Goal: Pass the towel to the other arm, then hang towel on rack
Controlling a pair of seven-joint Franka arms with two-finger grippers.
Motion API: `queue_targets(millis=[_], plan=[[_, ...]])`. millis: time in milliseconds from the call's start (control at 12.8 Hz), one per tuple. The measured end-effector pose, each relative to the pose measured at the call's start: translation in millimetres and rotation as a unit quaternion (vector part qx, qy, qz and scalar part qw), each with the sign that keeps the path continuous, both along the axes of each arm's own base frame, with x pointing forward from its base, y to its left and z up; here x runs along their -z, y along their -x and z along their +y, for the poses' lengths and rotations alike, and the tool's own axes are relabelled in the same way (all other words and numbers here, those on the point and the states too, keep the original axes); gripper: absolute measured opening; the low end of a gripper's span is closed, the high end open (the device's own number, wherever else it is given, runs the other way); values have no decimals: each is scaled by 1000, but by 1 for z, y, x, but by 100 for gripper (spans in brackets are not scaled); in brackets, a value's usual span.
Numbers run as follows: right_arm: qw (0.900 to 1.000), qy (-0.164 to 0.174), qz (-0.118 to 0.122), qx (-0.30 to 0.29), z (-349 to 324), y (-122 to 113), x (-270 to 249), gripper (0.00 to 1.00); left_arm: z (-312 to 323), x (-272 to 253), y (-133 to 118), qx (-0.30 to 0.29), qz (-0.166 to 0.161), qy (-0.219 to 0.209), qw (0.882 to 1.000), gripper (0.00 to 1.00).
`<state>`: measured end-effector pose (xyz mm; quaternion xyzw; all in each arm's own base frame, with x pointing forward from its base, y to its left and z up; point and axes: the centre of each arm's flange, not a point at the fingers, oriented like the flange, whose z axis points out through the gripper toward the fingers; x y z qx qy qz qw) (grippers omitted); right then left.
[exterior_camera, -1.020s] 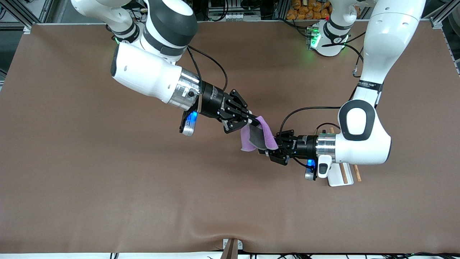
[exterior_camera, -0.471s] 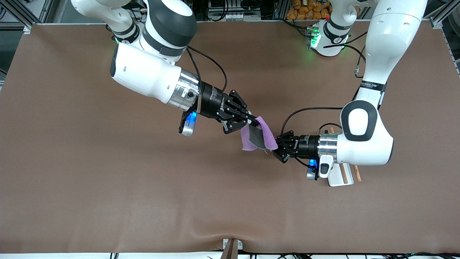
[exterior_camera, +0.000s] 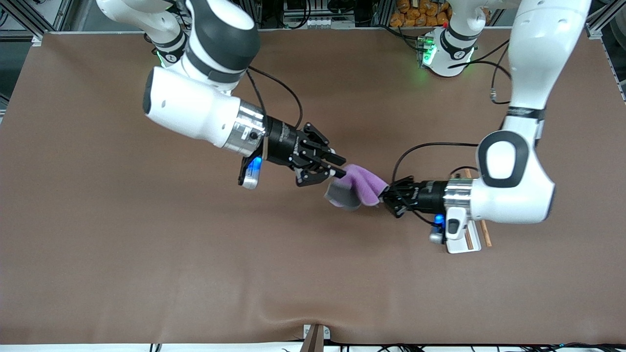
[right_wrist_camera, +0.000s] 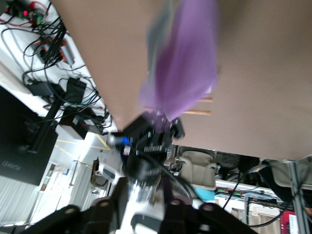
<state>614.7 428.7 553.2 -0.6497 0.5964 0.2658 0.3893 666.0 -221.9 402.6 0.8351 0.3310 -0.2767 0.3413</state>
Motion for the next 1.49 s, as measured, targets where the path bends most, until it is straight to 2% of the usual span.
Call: queue_targets(millis=[78,157,392,549,706,784,941,1020,1255,1333,1412,1490], plan=[[1000,7,4,-6,-4,-1,2,58,17,-14,3,16,-11,-23,1000,2],[1000,22,6,-15,-7,-2,5,67,35,-28,5,33,-26,-41,998,2],[995,89,19,-47,-39,-13,22,99,86,-61,14,76,-60,-65,993,2],[987,139,20,-82,-78,-25,33,100,112,-67,16,89,-70,-61,992,2],[970,185,-5,-159,-136,-39,49,100,126,-64,15,96,-80,-57,991,2],[955,213,-27,-204,-174,-48,62,100,127,-62,15,99,-81,-57,990,2],[913,269,-69,-298,-254,-60,95,100,125,-59,15,111,-89,-54,988,2],[885,293,-92,-349,-294,-64,105,100,126,-55,15,120,-94,-53,987,2],[779,366,-158,-484,-394,-69,94,100,134,-41,11,169,-134,-46,976,2],[757,373,-176,-507,-425,-67,83,100,137,-37,10,185,-150,-43,970,2],[742,373,-193,-523,-456,-63,72,100,141,-33,9,198,-163,-47,965,2],[733,373,-207,-531,-484,-56,61,100,144,-31,8,212,-173,-53,960,2]])
